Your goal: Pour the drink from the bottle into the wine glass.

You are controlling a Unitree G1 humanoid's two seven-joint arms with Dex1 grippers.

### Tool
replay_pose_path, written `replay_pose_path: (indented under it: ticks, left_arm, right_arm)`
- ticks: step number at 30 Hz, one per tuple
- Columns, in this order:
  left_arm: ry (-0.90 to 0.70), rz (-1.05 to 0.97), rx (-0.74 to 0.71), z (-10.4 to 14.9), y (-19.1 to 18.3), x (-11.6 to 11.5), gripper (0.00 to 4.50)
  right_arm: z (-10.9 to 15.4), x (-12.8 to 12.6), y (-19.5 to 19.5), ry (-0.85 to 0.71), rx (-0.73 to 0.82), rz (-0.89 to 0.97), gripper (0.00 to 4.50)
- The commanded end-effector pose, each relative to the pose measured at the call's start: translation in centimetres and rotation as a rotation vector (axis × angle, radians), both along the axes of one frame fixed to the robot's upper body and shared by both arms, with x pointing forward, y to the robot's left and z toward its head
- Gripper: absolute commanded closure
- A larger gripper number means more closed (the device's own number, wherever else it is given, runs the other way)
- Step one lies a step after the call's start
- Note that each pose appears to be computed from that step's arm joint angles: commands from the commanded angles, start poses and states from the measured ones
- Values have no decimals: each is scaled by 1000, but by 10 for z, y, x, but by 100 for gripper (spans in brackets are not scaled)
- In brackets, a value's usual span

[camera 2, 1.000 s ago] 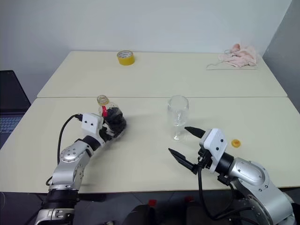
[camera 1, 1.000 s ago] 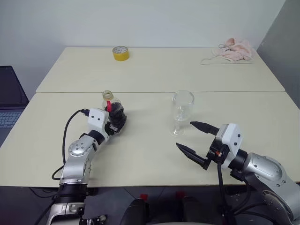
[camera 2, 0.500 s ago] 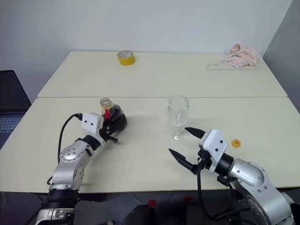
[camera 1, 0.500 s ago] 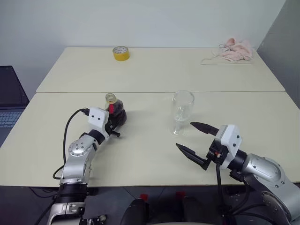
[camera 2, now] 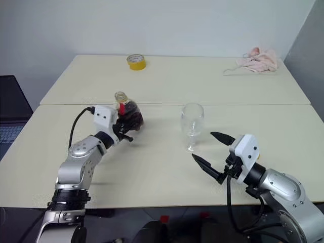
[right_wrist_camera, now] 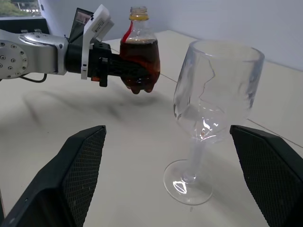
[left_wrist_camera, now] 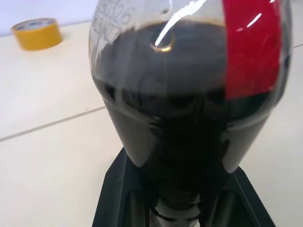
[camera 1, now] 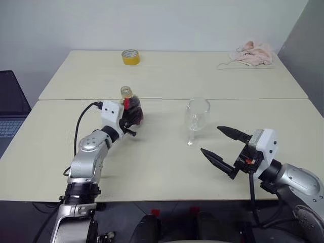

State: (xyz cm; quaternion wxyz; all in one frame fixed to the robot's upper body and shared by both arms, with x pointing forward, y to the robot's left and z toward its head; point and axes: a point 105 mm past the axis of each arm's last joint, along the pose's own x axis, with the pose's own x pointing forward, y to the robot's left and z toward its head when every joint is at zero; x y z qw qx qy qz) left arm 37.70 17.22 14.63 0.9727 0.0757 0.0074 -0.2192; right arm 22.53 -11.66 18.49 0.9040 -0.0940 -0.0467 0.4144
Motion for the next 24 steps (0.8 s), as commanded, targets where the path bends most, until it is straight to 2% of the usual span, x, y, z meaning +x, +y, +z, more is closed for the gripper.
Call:
replay_pose_path:
  ticks: [1,7,13,24]
  left_arm:
    - [-90,-67,55,34,-15,4,371]
    - [-117,-131,129,51,-35,12,371]
    - [-149,-227,259,53,-64,12,371]
    - [-231,-289,327,60,-98,20,371]
  right_arm:
    - [17,-9,5,-51,5,29,0]
    - [20,-7,9,-44,7,35,0]
    - [20,1,11,-39,8,22,0]
    - [21,12,12,-15,24,-36,0]
